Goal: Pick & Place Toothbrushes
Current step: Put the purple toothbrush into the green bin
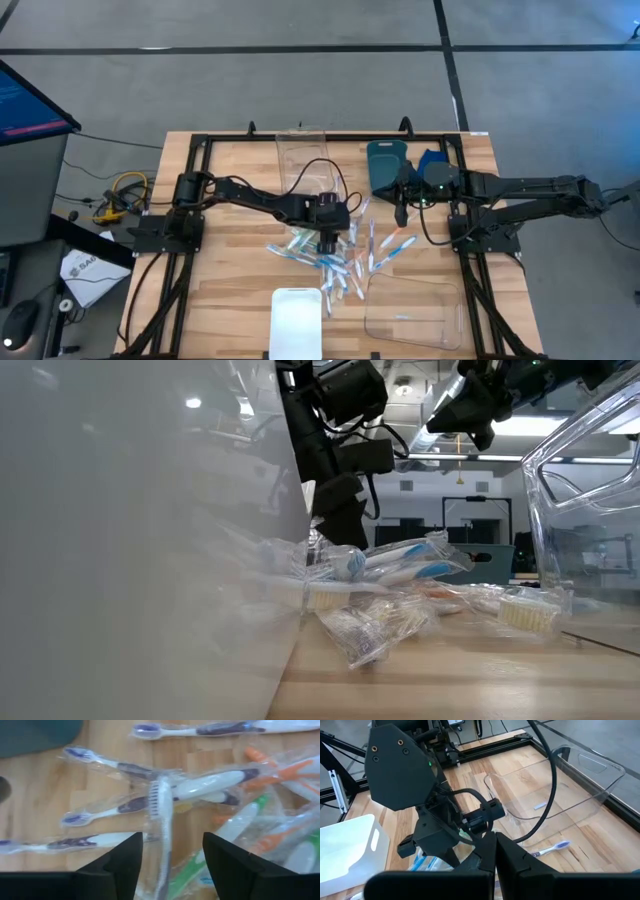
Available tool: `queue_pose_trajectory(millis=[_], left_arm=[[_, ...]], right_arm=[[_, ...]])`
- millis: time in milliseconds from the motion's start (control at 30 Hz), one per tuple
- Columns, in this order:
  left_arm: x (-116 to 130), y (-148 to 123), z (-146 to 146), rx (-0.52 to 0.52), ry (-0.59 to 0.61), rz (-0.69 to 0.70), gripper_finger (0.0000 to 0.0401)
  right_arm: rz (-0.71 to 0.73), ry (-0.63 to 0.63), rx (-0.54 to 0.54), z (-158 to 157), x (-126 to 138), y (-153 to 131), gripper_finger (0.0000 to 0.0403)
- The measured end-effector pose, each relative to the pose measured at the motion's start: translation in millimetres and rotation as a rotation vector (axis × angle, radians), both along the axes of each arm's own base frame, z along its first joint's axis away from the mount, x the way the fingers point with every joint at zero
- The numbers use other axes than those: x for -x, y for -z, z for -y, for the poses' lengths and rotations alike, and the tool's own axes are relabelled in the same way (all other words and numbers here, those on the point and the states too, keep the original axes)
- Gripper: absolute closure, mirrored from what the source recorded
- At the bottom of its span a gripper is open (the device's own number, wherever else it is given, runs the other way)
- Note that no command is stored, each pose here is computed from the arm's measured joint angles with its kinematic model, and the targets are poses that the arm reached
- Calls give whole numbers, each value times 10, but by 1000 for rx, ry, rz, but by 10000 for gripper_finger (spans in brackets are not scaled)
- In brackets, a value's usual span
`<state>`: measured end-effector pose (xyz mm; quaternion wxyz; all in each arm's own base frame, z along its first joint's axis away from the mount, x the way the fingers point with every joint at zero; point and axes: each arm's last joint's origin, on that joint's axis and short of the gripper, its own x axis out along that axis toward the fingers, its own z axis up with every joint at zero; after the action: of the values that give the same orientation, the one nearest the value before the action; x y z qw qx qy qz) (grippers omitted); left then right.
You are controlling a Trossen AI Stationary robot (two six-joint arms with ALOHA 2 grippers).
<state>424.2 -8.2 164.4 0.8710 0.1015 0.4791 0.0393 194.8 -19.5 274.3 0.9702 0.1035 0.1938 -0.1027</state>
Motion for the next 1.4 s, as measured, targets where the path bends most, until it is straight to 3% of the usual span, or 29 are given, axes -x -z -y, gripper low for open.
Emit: queue_pose_trajectory(millis=[867, 1067, 1267, 1400], left_arm=[[-21, 181, -86, -6, -14, -46, 243], [-28, 171, -88, -12, -21, -41, 290], [-33, 93, -100, -43, -49, -23, 380], [-19, -70, -79, -60, -81, 19, 384]], right_arm=[[-1, 0, 0, 0, 0, 1, 403], [-1, 0, 0, 0, 0, 1, 403], [-1, 0, 0, 0, 0, 1, 403], [-2, 0, 0, 0, 1, 2, 403]])
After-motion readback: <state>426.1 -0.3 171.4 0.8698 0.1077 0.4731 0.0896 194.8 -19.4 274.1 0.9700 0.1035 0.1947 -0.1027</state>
